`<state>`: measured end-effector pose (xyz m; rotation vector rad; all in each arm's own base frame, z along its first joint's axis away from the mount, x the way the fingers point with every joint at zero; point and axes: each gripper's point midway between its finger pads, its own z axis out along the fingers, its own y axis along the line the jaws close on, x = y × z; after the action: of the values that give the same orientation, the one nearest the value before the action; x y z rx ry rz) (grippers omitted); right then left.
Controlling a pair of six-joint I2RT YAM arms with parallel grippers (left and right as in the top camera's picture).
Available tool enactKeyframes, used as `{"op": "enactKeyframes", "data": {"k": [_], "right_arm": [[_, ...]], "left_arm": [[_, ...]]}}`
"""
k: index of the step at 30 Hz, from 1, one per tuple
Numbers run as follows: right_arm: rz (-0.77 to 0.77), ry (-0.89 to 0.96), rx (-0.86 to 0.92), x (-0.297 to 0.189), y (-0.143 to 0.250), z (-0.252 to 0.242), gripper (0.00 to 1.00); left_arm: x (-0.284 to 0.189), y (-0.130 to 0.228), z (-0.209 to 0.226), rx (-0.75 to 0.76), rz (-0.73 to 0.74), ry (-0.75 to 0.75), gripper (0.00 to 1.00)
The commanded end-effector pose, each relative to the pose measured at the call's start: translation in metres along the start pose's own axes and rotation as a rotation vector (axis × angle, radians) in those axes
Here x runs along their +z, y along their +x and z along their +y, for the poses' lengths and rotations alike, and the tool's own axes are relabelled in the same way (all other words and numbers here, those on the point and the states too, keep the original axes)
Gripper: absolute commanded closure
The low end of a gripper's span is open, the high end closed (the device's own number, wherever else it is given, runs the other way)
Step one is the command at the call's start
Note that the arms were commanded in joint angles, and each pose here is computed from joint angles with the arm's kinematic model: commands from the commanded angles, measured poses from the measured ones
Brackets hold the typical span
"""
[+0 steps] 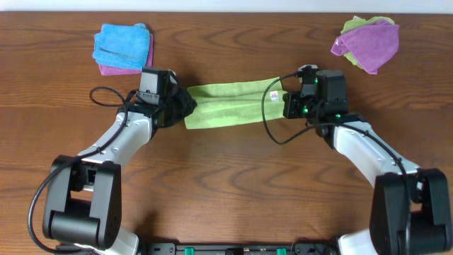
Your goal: Fold the cloth
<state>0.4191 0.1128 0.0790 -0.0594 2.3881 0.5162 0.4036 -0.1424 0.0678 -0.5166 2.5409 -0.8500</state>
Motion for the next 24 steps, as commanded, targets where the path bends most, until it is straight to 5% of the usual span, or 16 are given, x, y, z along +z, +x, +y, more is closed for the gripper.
{"op": "enactKeyframes", "data": {"k": [1, 24], "right_arm": [[-0.025, 0.019, 0.002, 0.008, -0.015, 0.000, 0.99], [-0.069, 0.087, -0.016, 0.047, -0.014, -0.026, 0.99]], "left_arm": [[-0.001, -0.018, 0.003, 0.009, -0.080, -0.030, 0.94], [0.047, -0.037, 0.030, 0.006, -0.165, -0.056, 0.94]]}}
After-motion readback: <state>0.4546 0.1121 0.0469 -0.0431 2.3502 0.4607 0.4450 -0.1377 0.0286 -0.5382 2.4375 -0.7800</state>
